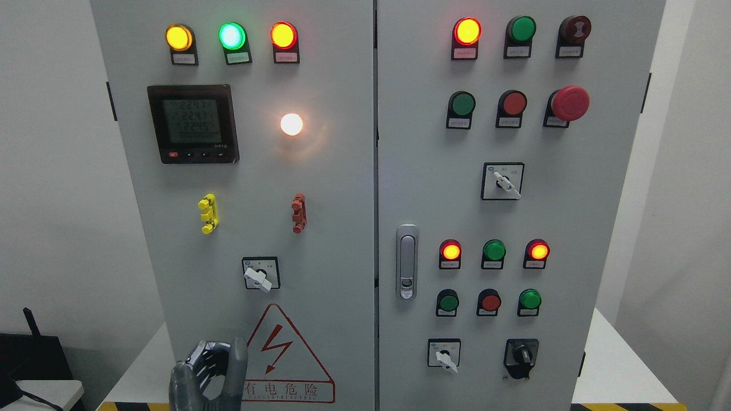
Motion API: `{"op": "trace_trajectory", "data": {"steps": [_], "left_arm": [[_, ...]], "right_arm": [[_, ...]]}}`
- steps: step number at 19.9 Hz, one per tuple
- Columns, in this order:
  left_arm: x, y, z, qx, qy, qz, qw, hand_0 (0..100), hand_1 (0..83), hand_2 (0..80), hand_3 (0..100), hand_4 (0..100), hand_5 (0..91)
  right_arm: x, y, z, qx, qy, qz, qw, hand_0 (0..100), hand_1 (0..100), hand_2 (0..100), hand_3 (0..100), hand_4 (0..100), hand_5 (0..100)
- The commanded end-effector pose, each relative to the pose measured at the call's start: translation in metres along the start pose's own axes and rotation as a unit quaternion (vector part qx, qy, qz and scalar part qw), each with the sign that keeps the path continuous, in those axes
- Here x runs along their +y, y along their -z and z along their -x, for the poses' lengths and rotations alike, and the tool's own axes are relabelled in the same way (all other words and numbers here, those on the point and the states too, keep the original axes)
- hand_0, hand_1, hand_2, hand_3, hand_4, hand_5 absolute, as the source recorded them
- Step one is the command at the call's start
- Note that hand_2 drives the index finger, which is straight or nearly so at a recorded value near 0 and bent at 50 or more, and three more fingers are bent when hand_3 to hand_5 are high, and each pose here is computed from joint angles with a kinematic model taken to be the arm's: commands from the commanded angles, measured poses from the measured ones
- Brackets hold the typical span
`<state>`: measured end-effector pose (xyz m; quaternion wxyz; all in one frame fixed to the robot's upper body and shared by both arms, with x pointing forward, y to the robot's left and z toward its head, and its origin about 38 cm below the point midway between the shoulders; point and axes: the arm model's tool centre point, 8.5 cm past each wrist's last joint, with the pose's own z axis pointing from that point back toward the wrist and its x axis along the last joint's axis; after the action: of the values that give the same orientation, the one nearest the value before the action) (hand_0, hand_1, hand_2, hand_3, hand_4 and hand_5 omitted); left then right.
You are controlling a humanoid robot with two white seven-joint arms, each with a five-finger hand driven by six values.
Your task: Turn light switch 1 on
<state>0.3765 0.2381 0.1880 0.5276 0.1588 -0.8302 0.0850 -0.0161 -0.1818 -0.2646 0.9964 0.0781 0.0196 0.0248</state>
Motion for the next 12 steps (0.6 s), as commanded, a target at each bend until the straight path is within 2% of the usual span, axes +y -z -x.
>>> {"op": "trace_trajectory", "data": {"steps": [1, 6, 9, 12], "left_arm": [[0.127, -0.049, 0.09, 0.088, 0.075, -0.078, 0.99, 4, 30.3, 50.9, 75, 75, 40.4], [0.203, -0.122, 0.134, 0.142, 0.097, -0.094, 0.981, 5, 25.9, 42.9, 67, 64, 26.9], [0.235, -0.161, 0.157, 0.175, 0.111, -0.124, 0.97, 6, 24.4, 39.6, 61, 58, 20.4], [0.256, -0.196, 0.176, 0.219, 0.112, -0.116, 0.962, 7, 22.7, 32.7, 52, 54, 17.4]], "right_arm": [[0.0, 0.0, 0.0, -0.001, 0.009, 0.0, 1.0, 12, 39, 0, 0, 0, 0], [0.0, 0.0, 0.0, -0.001, 0.008, 0.0, 1.0, 12, 39, 0, 0, 0, 0], [0.0, 0.0, 0.0, -0.001, 0.008, 0.0, 1.0, 12, 39, 0, 0, 0, 0], [0.0, 0.0, 0.0, -0.001, 0.009, 0.0, 1.0, 12, 39, 0, 0, 0, 0]]}}
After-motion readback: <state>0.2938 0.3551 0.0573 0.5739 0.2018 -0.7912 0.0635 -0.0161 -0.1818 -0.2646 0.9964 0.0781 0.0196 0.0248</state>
